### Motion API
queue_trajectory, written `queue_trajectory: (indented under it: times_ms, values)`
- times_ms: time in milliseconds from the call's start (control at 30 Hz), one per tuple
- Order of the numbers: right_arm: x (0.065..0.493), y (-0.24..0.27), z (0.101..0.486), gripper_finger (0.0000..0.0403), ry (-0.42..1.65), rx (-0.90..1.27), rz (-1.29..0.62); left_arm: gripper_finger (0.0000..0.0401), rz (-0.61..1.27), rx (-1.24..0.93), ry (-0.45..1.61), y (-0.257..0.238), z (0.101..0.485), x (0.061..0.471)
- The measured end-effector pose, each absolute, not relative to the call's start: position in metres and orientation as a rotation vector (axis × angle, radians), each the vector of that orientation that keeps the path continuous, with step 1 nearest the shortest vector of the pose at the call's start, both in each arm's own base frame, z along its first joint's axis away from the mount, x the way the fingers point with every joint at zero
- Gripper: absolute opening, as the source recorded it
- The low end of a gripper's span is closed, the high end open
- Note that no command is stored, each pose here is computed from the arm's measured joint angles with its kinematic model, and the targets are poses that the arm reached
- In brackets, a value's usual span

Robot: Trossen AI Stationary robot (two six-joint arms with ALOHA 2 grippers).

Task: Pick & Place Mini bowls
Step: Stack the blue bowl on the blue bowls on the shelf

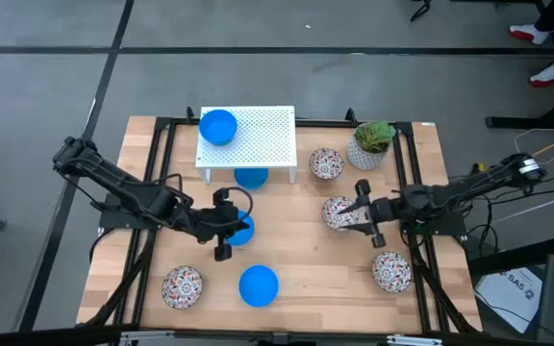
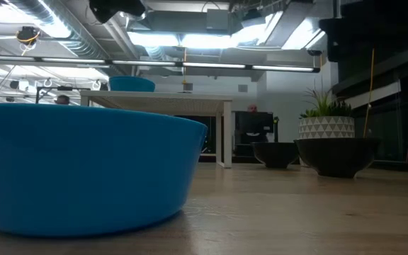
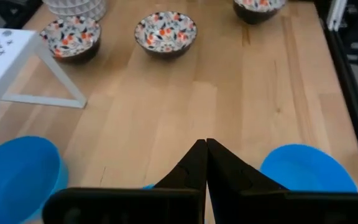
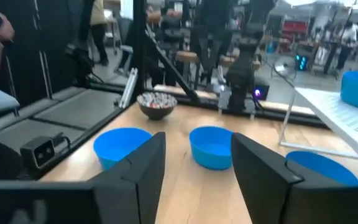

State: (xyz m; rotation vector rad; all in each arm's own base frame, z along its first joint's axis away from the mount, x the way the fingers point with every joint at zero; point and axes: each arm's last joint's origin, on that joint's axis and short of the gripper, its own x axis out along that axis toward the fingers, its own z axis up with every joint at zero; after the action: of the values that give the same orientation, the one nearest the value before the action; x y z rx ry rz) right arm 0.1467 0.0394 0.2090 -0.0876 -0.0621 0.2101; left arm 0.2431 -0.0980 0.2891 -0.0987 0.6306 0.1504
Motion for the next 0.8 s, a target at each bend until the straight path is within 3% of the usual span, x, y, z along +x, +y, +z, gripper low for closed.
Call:
queue_trajectory:
  times_ms: [200, 533, 800]
  values:
    - [0.131, 0.031, 0.198, 0.0182, -0.115, -0.104, 0.261, 0.0001, 0.182, -0.116, 0.667, -0.1, 0.278, 0.25]
    - [0.115, 0.013, 0.18, 0.0182, -0.129, -0.106, 0.139, 0.0005, 0.204, -0.095, 0.733, -0.105, 0.258, 0.262]
    - [0.111, 0.0, 0.167, 0.0182, 0.022, -0.113, -0.126, 0.0005, 0.15, -0.166, 0.793, -0.097, 0.255, 0.267]
